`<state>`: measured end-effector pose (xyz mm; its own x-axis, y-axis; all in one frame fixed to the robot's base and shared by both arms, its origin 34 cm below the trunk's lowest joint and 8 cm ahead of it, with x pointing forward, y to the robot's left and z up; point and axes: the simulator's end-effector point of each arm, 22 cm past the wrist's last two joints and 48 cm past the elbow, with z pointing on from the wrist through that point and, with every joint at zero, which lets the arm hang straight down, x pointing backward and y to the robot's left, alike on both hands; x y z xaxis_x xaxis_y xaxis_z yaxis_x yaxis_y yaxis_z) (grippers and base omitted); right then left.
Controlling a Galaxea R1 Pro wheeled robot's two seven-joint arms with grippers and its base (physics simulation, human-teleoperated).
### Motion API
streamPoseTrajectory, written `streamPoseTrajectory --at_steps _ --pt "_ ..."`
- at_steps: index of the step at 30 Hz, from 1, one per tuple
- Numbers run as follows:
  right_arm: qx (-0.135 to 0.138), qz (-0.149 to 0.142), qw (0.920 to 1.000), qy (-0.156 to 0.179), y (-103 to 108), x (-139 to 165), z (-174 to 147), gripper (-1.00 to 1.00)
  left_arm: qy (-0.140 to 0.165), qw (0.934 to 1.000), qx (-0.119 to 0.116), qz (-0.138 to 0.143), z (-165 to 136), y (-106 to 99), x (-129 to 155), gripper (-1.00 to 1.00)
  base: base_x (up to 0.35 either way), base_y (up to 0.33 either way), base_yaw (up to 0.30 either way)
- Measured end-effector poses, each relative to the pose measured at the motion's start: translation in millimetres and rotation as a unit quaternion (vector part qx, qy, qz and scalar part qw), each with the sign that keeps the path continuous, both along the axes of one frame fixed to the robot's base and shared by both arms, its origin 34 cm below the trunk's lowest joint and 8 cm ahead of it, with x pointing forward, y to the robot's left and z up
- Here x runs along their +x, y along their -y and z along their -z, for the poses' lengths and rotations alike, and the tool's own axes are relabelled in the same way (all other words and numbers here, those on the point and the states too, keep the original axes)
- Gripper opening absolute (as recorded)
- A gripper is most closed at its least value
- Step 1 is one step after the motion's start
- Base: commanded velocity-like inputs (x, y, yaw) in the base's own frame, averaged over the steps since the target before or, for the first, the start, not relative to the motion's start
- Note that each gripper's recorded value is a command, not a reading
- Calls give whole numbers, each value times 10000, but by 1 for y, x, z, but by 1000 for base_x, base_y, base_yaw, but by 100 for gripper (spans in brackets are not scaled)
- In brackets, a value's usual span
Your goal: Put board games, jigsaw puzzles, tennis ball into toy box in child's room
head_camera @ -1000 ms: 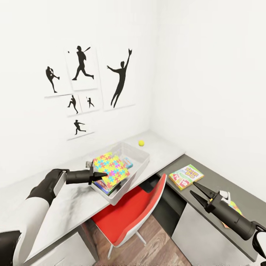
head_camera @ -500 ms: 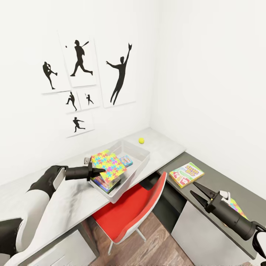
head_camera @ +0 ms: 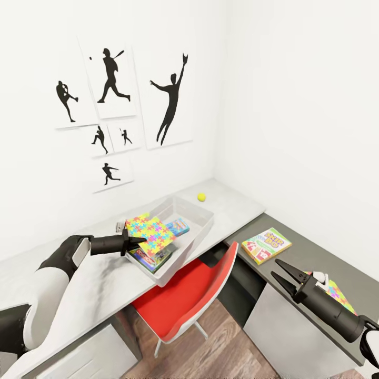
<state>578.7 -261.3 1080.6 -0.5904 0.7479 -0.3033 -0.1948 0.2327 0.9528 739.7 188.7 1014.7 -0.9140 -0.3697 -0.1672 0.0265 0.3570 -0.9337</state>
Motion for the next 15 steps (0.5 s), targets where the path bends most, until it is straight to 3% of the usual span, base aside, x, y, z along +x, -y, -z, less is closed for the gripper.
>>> streamPoseTrajectory --at_steps 5,15 --pt "0 0 10000 -41 0 1 4 100 -330 9993 82 -158 15 -5 6 -100 0 0 0" --pt "0 1 9999 -122 0 2 11 100 -496 9984 -19 -265 23 -5 11 -100 0 0 0"
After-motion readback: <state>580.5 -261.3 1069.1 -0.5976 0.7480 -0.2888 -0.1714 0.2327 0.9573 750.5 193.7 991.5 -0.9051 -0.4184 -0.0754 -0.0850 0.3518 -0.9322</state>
